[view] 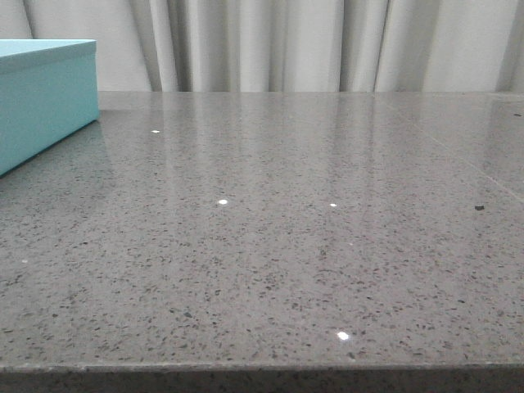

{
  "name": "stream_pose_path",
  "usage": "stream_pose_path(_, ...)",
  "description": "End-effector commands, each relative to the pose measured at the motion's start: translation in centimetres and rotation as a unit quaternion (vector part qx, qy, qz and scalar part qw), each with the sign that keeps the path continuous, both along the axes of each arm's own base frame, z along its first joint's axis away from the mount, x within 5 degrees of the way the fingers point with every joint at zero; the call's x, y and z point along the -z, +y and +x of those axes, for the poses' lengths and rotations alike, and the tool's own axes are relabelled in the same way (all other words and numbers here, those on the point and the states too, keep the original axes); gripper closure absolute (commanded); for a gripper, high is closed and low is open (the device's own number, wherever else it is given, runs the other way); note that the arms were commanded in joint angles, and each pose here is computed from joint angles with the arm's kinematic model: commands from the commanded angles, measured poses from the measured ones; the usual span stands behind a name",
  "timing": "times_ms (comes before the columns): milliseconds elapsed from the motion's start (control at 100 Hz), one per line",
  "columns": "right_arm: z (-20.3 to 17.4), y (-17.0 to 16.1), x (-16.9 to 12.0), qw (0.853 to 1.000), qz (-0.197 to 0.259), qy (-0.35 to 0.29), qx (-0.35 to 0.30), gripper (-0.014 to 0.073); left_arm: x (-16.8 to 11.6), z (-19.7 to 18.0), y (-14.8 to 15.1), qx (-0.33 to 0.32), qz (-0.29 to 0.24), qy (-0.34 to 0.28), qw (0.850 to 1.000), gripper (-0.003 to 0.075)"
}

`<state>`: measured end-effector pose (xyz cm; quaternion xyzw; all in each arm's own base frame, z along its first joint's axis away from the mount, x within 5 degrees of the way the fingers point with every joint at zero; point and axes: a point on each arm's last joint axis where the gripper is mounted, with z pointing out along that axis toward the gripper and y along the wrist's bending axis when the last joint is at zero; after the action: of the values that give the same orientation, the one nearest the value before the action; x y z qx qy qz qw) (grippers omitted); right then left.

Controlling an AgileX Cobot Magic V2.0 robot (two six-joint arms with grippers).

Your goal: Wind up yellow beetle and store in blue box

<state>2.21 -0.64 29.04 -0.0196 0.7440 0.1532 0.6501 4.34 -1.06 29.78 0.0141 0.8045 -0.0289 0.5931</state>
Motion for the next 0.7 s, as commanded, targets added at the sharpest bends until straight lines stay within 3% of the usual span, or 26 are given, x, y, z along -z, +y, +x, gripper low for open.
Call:
stream_pose_path(0,-0.54,-0.2,-1.0,0.998,0.0,-0.065,-0.002,0.0663,-0.74,-0.46,-0.01,-0.006,-0.008,-0.057,0.998,0.0738)
stream_pose_path(690,-0.42,-0.16,-0.72,0.998,-0.004,-0.064,-0.002,0.0663,-0.02,-0.77,-0.06,-0.005,-0.009,-0.059,0.998,0.0738)
